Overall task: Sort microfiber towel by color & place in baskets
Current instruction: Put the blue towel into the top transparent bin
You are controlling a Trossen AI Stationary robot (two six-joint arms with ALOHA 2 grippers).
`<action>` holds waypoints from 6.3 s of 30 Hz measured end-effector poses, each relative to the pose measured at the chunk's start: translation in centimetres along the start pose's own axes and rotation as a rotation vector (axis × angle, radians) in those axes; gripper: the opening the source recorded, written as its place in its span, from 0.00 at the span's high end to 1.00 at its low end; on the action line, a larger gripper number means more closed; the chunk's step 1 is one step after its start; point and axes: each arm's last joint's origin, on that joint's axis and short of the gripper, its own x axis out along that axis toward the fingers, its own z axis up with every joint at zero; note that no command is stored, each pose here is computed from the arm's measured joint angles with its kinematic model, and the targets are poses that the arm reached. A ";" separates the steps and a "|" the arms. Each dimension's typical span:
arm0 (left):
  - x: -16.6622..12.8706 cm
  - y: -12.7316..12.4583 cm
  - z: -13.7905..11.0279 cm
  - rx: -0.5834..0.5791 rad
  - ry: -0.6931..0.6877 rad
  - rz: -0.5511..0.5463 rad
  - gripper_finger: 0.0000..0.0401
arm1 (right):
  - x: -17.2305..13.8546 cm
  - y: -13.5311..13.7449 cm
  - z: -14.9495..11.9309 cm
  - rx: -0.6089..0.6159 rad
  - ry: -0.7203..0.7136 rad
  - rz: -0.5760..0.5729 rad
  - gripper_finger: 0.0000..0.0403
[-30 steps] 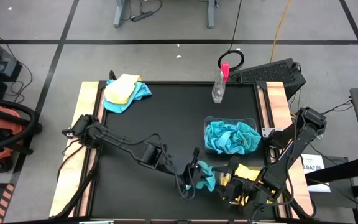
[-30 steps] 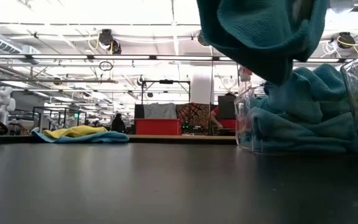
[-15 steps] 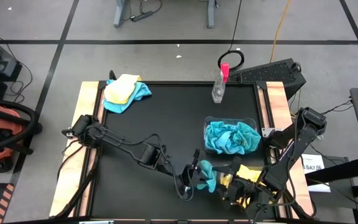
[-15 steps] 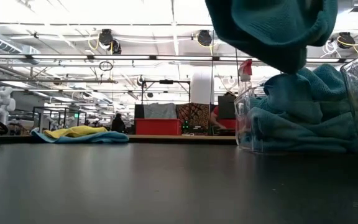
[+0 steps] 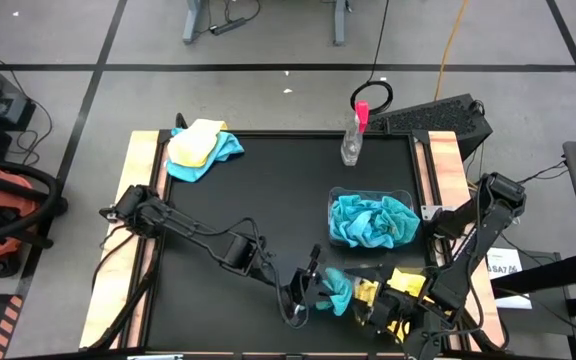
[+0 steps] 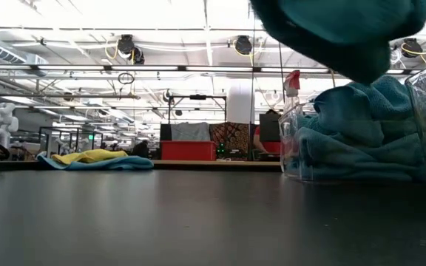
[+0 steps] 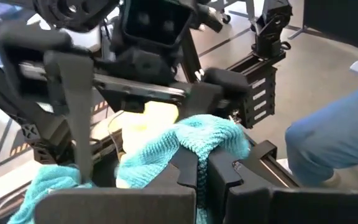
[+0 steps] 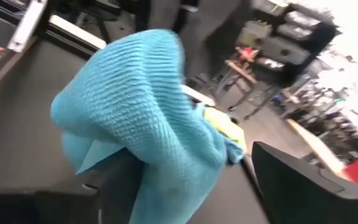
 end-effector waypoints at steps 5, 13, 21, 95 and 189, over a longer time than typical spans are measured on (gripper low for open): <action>0.0 -0.2 0.4 0.032 -0.029 0.004 0.99 | 1.0 0.0 -0.1 0.067 0.033 0.114 0.21; 0.0 -0.1 0.6 0.054 -0.058 0.007 0.99 | 2.6 -0.4 -0.2 0.126 0.074 0.153 0.28; 0.0 -0.2 0.6 0.077 -0.071 -0.013 0.99 | 3.8 -0.6 -0.3 0.120 0.106 0.239 0.62; 0.6 -4.6 -3.6 -0.206 0.394 0.273 0.27 | 8.1 -13.4 -17.9 0.311 1.087 0.076 0.76; 0.2 -3.5 -4.9 -0.226 0.501 0.292 0.27 | 3.5 -14.3 -10.8 0.455 0.761 0.515 0.75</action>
